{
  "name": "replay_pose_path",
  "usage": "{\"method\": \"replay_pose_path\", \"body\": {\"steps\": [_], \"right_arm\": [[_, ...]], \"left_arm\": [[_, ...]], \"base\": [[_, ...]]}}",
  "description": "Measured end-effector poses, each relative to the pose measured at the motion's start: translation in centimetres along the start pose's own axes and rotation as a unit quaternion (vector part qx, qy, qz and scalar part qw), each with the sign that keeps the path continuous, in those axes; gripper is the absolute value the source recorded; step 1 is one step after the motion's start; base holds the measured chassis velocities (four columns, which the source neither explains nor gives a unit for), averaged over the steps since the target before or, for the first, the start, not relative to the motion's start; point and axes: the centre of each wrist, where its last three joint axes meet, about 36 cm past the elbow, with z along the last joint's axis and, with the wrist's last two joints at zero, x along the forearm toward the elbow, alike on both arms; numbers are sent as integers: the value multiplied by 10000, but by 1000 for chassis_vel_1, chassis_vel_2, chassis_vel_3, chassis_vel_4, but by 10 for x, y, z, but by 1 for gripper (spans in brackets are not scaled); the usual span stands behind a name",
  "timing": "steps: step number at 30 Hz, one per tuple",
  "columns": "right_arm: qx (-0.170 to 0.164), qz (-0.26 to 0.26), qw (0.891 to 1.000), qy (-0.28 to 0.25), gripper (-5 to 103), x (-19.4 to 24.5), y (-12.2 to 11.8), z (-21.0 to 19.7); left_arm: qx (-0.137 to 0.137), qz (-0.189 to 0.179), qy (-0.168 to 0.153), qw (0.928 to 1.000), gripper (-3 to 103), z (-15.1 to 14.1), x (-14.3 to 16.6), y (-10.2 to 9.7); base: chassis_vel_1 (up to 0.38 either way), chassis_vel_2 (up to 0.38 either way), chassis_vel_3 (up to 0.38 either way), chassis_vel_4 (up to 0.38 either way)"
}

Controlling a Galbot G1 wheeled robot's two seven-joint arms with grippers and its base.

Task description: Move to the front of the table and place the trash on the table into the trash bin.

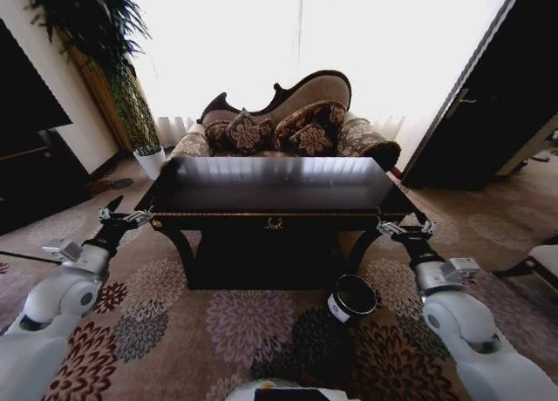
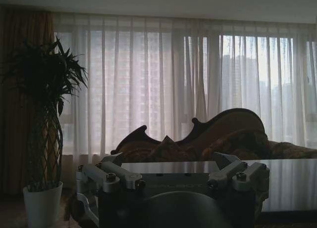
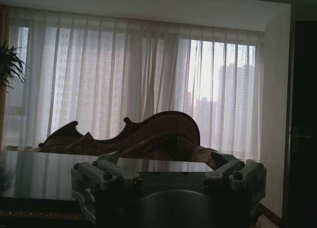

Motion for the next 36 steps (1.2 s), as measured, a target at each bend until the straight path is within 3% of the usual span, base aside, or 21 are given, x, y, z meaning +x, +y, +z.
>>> {"method": "replay_pose_path", "body": {"steps": [12, 36], "right_arm": [[0, 0, 10000, -2, 100, 0, 0, 0], [0, 0, 10000, -3, 100, 0, 0, 0]], "left_arm": [[0, 0, 1, 10000, 100, 0, 0, 0], [0, 0, 0, 10000, 100, 0, 0, 0]], "base": [[205, -218, -214, 199], [8, -8, -11, 9]]}}
